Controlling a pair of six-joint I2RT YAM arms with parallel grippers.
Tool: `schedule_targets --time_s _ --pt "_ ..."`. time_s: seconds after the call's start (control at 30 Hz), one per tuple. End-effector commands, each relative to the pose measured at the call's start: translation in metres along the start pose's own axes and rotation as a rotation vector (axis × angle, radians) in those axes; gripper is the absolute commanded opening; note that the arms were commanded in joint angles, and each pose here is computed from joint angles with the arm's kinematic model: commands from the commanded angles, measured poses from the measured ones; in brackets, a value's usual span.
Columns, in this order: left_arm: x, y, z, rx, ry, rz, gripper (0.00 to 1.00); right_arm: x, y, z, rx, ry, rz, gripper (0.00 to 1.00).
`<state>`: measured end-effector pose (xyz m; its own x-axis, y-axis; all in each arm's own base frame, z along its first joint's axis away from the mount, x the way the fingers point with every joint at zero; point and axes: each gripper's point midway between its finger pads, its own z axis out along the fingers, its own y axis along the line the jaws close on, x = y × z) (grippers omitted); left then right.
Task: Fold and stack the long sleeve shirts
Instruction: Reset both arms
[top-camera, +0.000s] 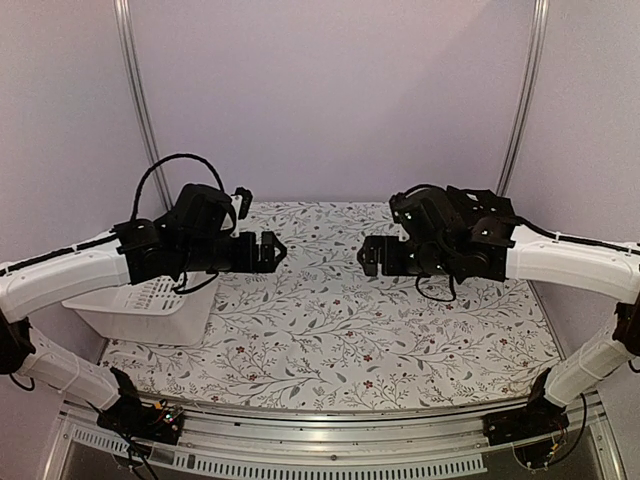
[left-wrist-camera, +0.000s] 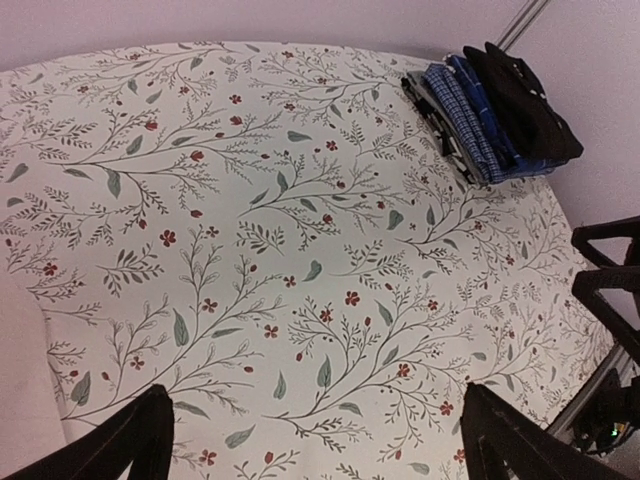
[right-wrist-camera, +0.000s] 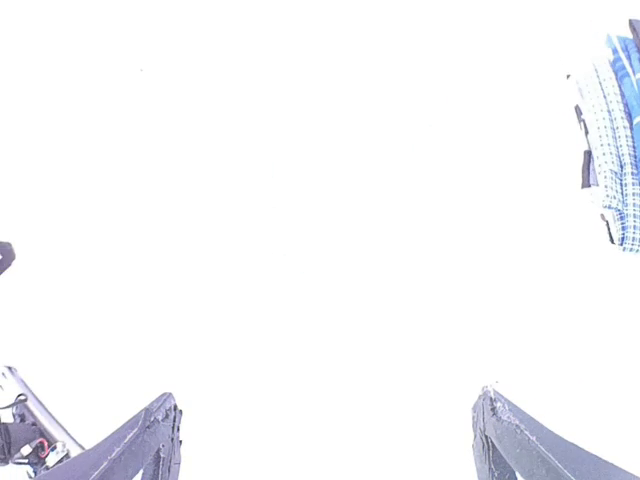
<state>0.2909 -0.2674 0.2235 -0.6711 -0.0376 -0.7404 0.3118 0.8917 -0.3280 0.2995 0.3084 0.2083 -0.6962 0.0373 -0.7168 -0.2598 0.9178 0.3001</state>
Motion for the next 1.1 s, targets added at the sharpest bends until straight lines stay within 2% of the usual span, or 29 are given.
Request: schedule_targets --time_s 0.0,0.3,1.07 --pt "-0.006 0.01 -0.01 -0.02 -0.036 -0.012 1.0 -0.021 0.005 -0.031 -0.045 -0.145 0.03 0.99" --pt "-0.009 0.015 -0.021 -0.016 -0.079 -0.021 1.0 -0.035 -0.008 -0.07 -0.079 -0.271 0.054 0.99" --pt "-0.009 0.019 -0.025 -0.031 -0.089 -0.023 1.0 -0.039 -0.018 -0.079 -0.053 -0.312 0.08 0.99"
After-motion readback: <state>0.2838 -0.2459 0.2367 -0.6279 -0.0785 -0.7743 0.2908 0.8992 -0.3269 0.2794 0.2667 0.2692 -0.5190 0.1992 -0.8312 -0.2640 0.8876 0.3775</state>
